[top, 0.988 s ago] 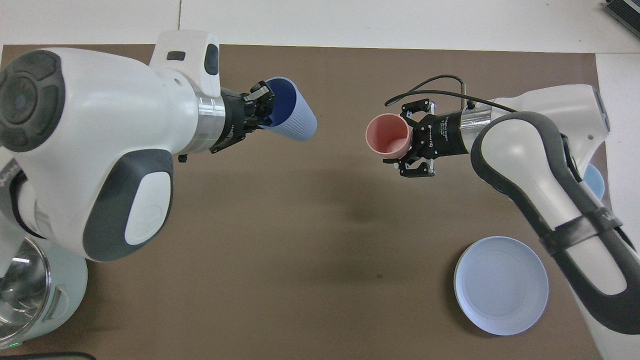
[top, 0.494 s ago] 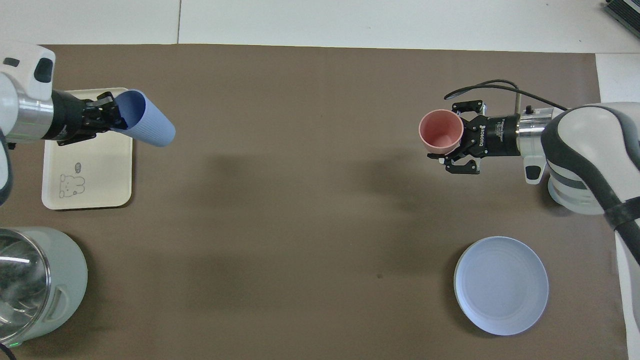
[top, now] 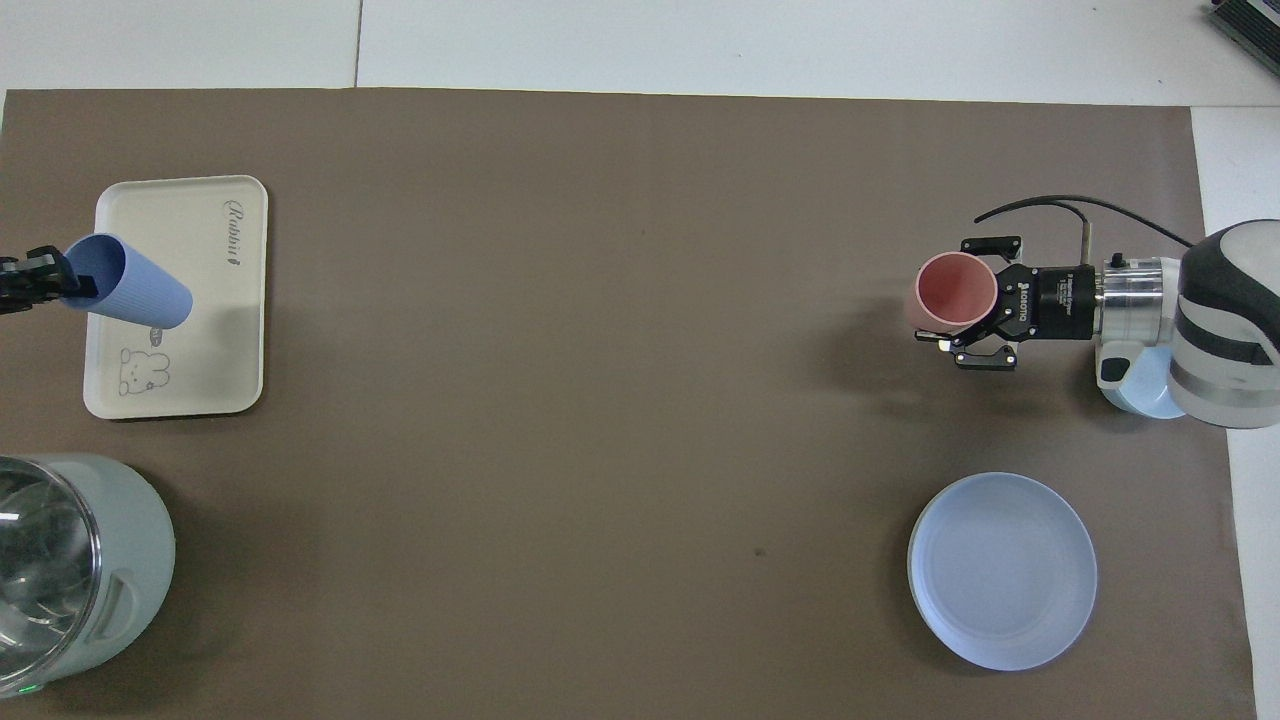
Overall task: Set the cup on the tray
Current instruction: 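Carry the blue cup with the left gripper and lower onto the tray, then open the left gripper to release the blue cup on the tray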
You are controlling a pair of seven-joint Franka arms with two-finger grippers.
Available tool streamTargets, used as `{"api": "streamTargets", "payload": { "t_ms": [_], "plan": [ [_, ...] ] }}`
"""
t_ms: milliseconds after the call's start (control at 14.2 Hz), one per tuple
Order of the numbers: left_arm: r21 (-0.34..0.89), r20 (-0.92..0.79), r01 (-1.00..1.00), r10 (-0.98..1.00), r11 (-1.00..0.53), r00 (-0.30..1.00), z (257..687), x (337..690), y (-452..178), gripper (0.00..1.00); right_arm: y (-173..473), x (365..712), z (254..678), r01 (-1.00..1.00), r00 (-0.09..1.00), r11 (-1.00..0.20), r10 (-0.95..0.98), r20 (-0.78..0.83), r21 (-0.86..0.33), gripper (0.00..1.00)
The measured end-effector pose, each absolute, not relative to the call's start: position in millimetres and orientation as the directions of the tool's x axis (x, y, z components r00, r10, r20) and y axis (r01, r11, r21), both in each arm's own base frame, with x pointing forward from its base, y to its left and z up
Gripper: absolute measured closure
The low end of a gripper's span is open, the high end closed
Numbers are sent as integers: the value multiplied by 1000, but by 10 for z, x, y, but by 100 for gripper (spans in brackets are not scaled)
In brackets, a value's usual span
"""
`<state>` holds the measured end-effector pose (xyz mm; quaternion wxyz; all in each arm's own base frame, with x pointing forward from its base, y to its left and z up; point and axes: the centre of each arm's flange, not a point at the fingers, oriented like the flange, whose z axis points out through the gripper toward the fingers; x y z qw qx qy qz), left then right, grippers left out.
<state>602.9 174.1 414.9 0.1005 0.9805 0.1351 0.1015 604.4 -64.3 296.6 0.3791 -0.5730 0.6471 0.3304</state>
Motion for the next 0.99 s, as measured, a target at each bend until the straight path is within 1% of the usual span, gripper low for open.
{"api": "streamTargets", "payload": {
  "t_ms": [141, 212, 282, 423, 494, 635, 705, 776, 846, 988],
  "plan": [
    [219, 201, 243, 287, -945, 937, 3775, 5920, 1701, 94, -788, 6025, 2787, -993, -25, 113, -486, -874, -35, 25],
    [216, 202, 237, 281, -947, 938, 3674, 5891, 1638, 94, -853, 6025, 2718, -993, -19, 111, -481, -876, -40, 25],
    [214, 206, 227, 271, -950, 940, 3646, 5889, 1590, 86, -892, 6037, 2677, -993, -15, 109, -476, -879, -43, 25],
    [211, 221, 203, 248, -956, 943, 3716, 5906, 1557, 61, -921, 6065, 2623, -993, -14, 108, -472, -882, -42, 25],
    [210, 228, 191, 238, -959, 944, 3797, 5912, 1549, 51, -932, 6074, 2593, -993, -12, 107, -471, -882, -43, 25],
    [218, 215, 157, 204, -963, 955, 4109, 5907, 1475, 25, -948, 6086, 2543, -993, -14, 110, -473, -881, -43, 25],
    [215, 205, 127, 172, -968, 964, 4316, 5888, 1396, 14, -957, 6089, 2519, -992, -18, 115, -478, -878, -42, 25],
    [198, 194, 92, 131, -976, 972, 4516, 5860, 1299, 1, -968, 6091, 2496, -992, -22, 121, -482, -876, -42, 25],
    [172, 182, 48, 79, -984, 980, 4718, 5829, 1143, 0, -976, 6088, 2470, -992, -26, 124, -484, -875, -39, 25],
    [118, 153, -12, 7, -993, 988, 4985, 5774, 652, 0, -989, 6078, 2426, -991, -25, 126, -489, -872, -42, 25]
  ]
}}
